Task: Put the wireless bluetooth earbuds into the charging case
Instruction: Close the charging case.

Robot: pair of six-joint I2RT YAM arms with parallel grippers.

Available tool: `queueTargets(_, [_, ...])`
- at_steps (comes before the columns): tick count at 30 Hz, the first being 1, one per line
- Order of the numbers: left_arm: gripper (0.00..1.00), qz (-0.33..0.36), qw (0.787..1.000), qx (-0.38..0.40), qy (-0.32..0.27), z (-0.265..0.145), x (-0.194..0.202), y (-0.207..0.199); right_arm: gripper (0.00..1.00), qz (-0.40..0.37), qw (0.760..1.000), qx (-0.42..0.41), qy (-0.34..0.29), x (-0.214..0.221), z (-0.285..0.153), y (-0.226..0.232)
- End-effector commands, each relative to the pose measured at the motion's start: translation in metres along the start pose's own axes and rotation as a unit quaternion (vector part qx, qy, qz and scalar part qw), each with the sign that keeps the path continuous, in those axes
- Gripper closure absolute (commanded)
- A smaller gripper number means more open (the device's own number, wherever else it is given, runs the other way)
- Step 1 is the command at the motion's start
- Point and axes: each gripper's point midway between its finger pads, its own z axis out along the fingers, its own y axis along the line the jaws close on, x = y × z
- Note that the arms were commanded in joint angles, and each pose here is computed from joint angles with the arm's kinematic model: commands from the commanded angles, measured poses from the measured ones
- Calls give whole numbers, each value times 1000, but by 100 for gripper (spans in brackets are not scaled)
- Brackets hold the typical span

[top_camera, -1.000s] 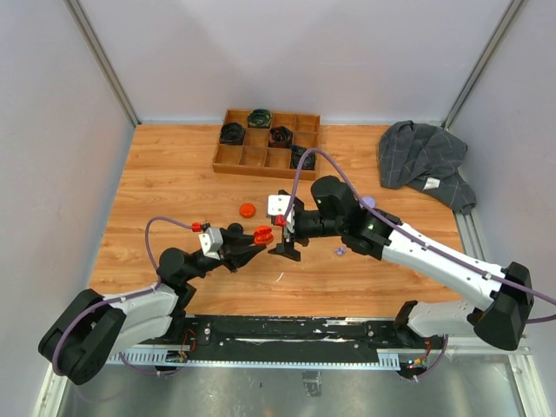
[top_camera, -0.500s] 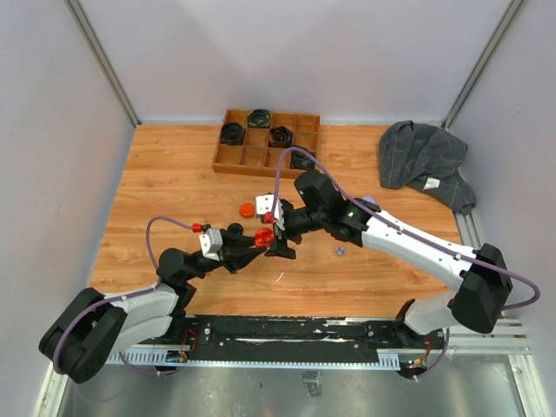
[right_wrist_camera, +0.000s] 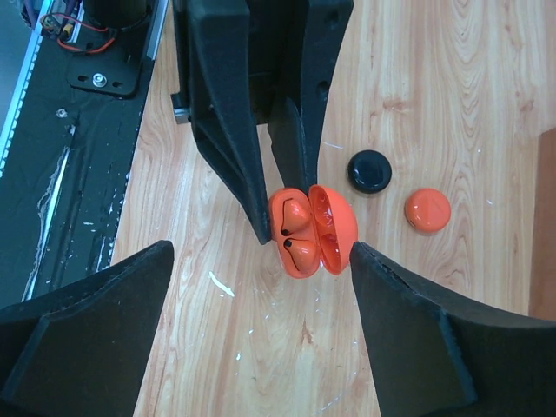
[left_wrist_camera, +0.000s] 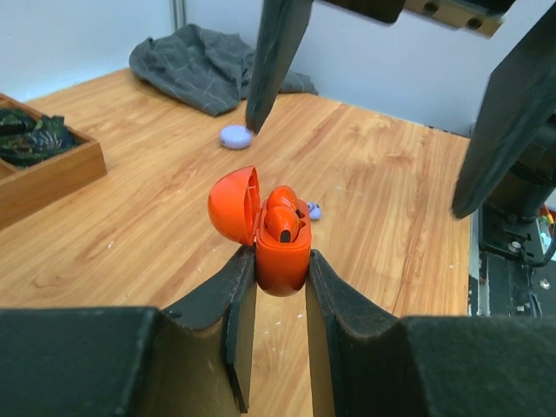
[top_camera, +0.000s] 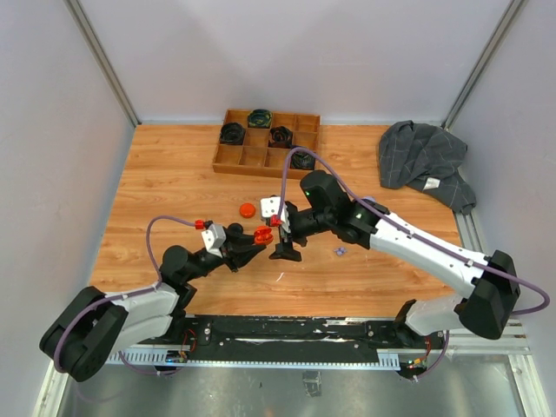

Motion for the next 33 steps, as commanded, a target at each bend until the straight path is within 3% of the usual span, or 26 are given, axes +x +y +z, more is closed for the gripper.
queueTargets(1, [98, -3, 1000, -14, 6, 3, 2, 7, 16, -16, 1000, 20, -4, -5, -15, -1])
queueTargets(7, [98, -13, 1000, -18, 14, 5, 7, 9, 16, -7, 999, 53, 6, 5, -23, -5])
queueTargets(11, [98, -2, 1000, 24, 1, 5, 1, -5, 15, -8, 998, 60, 6, 9, -19, -10])
queueTargets(21, [97, 16, 996, 85, -13, 2, -6, -28, 14, 0, 1000, -2, 8, 12, 9, -8])
queueTargets(33, [97, -12, 1000, 20, 2, 6, 2, -5, 19, 19, 997, -70, 9, 17, 10, 17])
